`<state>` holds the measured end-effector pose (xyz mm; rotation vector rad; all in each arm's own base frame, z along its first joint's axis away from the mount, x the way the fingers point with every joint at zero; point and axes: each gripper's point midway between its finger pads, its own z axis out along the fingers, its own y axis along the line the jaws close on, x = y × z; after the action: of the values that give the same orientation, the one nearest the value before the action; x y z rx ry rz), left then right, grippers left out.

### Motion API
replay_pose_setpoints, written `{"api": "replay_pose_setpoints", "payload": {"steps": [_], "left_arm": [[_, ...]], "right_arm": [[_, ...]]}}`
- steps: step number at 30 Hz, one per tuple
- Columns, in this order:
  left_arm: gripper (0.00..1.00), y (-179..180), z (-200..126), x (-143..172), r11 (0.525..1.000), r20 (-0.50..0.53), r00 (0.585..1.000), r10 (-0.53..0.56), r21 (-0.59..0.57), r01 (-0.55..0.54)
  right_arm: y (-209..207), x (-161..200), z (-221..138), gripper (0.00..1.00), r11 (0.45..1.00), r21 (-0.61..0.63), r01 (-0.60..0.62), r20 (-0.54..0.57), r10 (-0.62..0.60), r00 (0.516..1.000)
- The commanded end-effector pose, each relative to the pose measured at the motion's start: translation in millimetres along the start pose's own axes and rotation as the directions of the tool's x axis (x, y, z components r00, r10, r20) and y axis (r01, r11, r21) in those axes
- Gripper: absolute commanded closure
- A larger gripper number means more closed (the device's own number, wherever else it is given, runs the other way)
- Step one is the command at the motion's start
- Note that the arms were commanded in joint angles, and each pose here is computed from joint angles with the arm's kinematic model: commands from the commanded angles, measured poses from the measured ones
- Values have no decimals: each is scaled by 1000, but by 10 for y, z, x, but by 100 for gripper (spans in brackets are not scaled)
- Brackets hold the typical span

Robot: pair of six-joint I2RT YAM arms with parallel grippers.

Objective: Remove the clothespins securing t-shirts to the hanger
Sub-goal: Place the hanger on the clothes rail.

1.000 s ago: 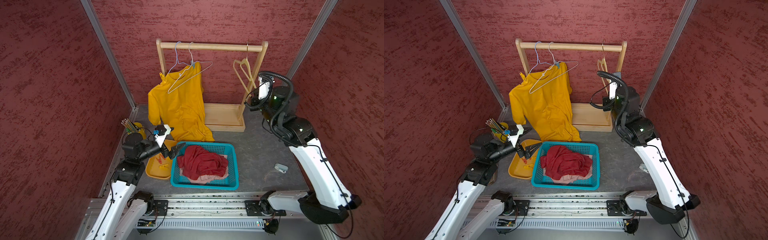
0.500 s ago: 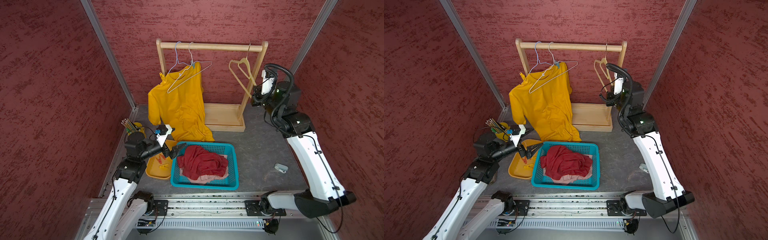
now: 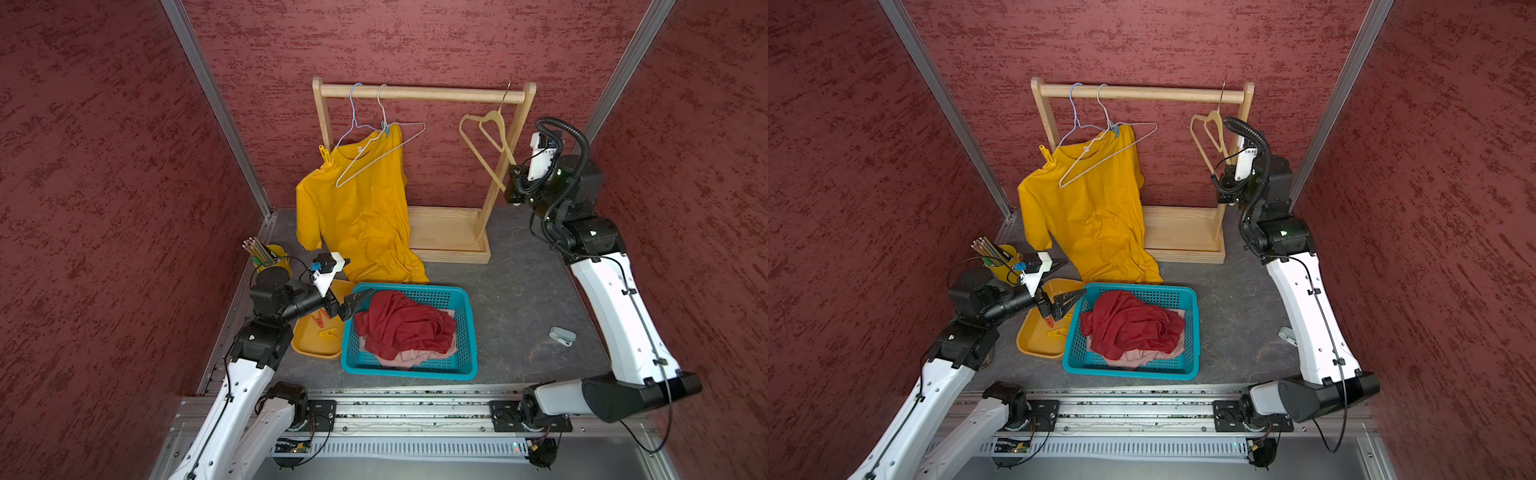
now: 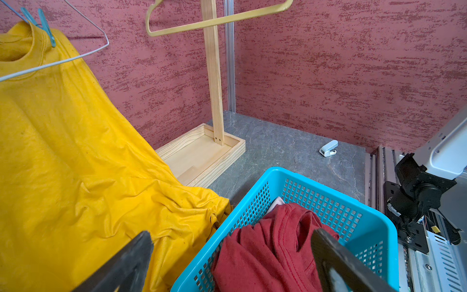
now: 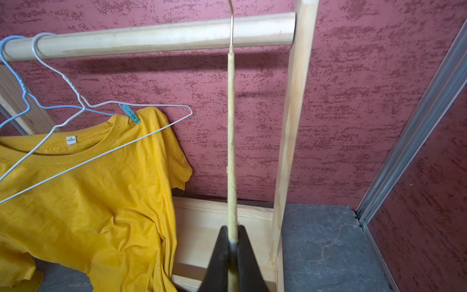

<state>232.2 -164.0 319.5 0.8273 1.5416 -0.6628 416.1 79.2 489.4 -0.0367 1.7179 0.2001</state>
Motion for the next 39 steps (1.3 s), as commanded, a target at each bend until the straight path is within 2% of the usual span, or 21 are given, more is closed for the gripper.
{"api": "replay_pose_setpoints", "payload": {"steps": [1, 8, 18, 21, 22, 25, 30, 34, 39], "left_arm": [[0, -30, 0, 7, 1000, 6, 1000, 17, 12, -17], [0, -22, 19, 68, 1000, -9, 1000, 9, 14, -9], [0, 35, 23, 39, 1000, -6, 1000, 7, -13, -7], [0, 97, 4, -64, 999, -3, 1000, 5, -48, -5], [0, 129, -8, -121, 998, -2, 1000, 5, -66, -5], [0, 220, -39, -284, 994, -5, 1000, -3, -113, 2], [0, 477, -105, -624, 970, 1, 1000, -15, -242, 15], [0, 894, -289, -828, 892, -35, 998, -44, -452, 23], [0, 1236, -557, -1000, 822, -57, 997, -54, -569, 12]], "right_arm": [[16, -200, 53, 100, 998, -39, -44, 50, 46, 998], [-101, -45, 285, 100, 997, -24, -73, 4, 73, 997], [-112, 54, 210, 99, 995, -26, -92, -11, 91, 996], [-79, -76, 55, 59, 994, -43, -102, 27, 103, 994], [-69, -107, 16, 50, 993, -50, -107, 34, 109, 993], [0, -191, -99, 34, 991, -87, -106, 42, 110, 993], [31, -250, -325, 24, 991, -103, -87, 61, 94, 994], [18, -235, -571, 22, 994, -99, -56, 96, 65, 993], [80, -57, -803, 21, 989, -144, -25, 102, 40, 994]]}}
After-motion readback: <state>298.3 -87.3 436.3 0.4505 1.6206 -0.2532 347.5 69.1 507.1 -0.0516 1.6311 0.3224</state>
